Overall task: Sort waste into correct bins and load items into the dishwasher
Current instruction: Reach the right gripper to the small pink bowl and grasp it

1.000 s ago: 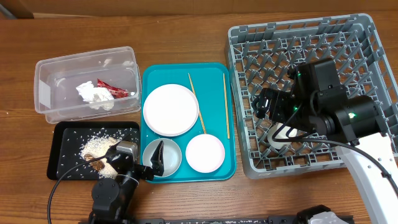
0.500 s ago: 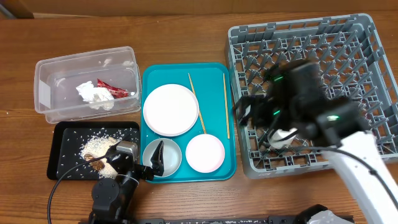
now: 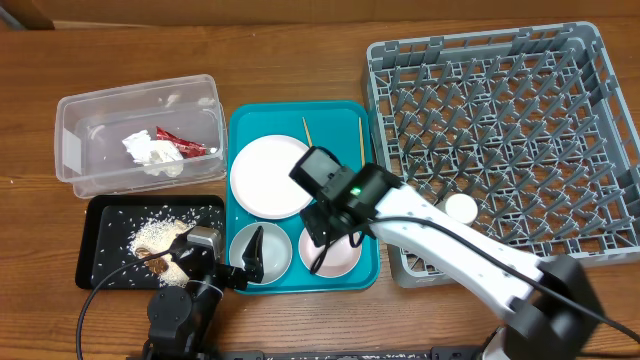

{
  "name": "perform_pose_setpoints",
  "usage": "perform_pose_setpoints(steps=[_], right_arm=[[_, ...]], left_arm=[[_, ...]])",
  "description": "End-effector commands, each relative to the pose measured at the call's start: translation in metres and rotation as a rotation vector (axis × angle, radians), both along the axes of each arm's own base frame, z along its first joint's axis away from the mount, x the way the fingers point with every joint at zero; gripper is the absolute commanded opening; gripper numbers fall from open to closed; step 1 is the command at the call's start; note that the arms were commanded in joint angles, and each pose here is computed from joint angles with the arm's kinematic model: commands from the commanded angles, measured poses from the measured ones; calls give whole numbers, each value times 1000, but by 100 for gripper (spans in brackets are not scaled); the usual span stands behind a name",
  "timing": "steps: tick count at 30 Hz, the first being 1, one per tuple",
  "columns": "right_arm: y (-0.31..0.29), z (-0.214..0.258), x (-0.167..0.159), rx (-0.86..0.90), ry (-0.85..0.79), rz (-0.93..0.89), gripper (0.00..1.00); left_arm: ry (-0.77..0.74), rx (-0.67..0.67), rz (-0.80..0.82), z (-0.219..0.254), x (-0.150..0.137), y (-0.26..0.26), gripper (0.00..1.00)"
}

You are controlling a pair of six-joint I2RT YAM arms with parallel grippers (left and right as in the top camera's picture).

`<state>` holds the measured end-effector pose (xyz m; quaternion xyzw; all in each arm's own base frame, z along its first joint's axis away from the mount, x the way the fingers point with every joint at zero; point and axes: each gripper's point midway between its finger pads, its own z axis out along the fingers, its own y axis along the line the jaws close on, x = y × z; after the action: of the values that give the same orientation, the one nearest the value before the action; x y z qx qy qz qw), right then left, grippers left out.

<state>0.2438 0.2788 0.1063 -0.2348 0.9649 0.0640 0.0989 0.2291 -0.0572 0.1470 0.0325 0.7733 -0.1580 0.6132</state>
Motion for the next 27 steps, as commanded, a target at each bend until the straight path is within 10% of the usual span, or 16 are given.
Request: perform_pose_setpoints(steps=[1, 16, 27], right_arm=[[0, -30, 0, -52, 42, 158, 67], [-17, -60, 13, -63, 110, 224, 59], [6, 2, 11, 76, 86, 291, 57]], left_arm=[[-14, 13, 0, 1, 0, 1, 100], [-14, 13, 0, 1, 0, 1, 100], [-14, 13, 0, 1, 0, 1, 100]])
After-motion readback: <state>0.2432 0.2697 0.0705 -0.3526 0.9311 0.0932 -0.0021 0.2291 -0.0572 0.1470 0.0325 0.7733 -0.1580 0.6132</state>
